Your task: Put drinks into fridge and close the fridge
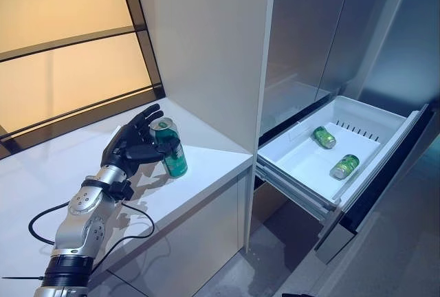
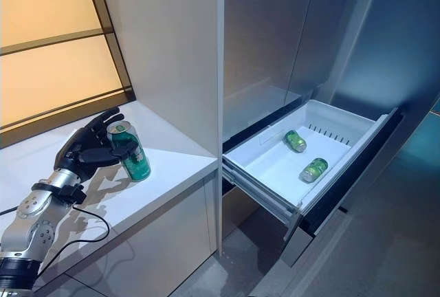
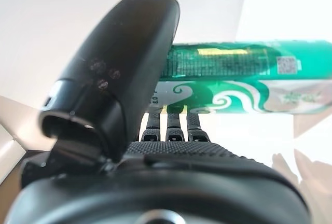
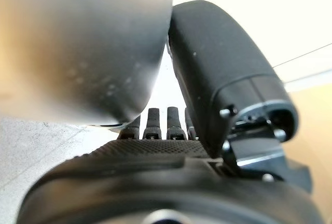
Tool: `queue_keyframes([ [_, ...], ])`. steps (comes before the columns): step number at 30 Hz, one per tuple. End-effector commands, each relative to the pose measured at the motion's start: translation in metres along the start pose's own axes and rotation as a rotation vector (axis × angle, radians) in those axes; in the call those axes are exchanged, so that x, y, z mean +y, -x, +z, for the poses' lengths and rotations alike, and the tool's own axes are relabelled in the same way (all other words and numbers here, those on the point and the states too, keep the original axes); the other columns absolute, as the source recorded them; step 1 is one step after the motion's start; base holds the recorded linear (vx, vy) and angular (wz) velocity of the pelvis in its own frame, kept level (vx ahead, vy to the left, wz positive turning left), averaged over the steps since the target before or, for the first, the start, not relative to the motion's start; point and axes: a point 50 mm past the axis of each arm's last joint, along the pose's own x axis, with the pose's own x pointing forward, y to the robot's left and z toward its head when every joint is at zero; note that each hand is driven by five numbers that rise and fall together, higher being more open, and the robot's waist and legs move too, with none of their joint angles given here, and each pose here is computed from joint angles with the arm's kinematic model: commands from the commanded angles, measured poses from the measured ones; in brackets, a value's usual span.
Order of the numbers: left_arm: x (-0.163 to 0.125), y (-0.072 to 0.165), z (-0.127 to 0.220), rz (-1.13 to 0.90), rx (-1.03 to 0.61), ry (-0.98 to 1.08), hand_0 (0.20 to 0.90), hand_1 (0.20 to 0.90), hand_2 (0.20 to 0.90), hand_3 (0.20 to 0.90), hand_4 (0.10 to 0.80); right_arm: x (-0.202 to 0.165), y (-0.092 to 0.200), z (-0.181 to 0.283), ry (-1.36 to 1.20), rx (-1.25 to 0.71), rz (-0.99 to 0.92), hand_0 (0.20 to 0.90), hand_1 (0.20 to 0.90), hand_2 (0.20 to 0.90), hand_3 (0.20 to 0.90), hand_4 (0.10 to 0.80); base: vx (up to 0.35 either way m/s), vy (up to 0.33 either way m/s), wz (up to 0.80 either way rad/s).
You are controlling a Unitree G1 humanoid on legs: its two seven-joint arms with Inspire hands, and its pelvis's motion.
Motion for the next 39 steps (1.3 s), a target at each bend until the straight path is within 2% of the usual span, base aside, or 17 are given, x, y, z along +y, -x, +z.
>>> queue_keyframes([
  [1,0.002,-0.030,0.089,-0.020,-0.330,-0.034,0.900,0.900,0.900,0.900,0.800,0.002,0.000,-0.007,0.041,0.056,0.037,0.900,0.900,0.900,0.900,0.800,0.000,0.000,0.00],
  [27,0.015,-0.040,0.079,0.046,-0.273,-0.053,0.900,0.900,0.900,0.900,0.800,0.003,-0.001,-0.008,0.025,0.053,0.035,0.900,0.900,0.900,0.900,0.800,0.005,0.001,-0.02],
  [28,0.016,-0.040,0.079,0.043,-0.275,-0.049,0.578,0.578,0.578,0.524,0.424,0.003,-0.001,-0.008,0.024,0.052,0.035,0.900,0.900,0.900,0.900,0.800,0.007,0.001,-0.03],
  [29,0.015,-0.040,0.079,0.040,-0.279,-0.046,0.467,0.467,0.467,0.395,0.295,0.003,-0.001,-0.008,0.024,0.052,0.034,0.900,0.900,0.900,0.900,0.800,0.005,-0.001,-0.03],
  [30,0.014,-0.040,0.080,0.034,-0.285,-0.041,0.300,0.300,0.300,0.200,0.100,0.003,-0.001,-0.008,0.024,0.051,0.035,0.900,0.900,0.900,0.900,0.800,0.003,-0.002,-0.03],
  [36,0.008,-0.041,0.084,0.003,-0.316,-0.028,0.300,0.300,0.300,0.200,0.100,0.004,-0.001,-0.007,0.025,0.038,0.040,0.900,0.900,0.900,0.900,0.800,0.000,0.000,0.00],
  [39,0.002,-0.040,0.094,-0.034,-0.402,0.060,0.300,0.300,0.300,0.200,0.100,0.007,-0.002,-0.002,0.015,0.002,0.060,0.900,0.900,0.900,0.900,0.800,0.000,0.000,0.00],
])
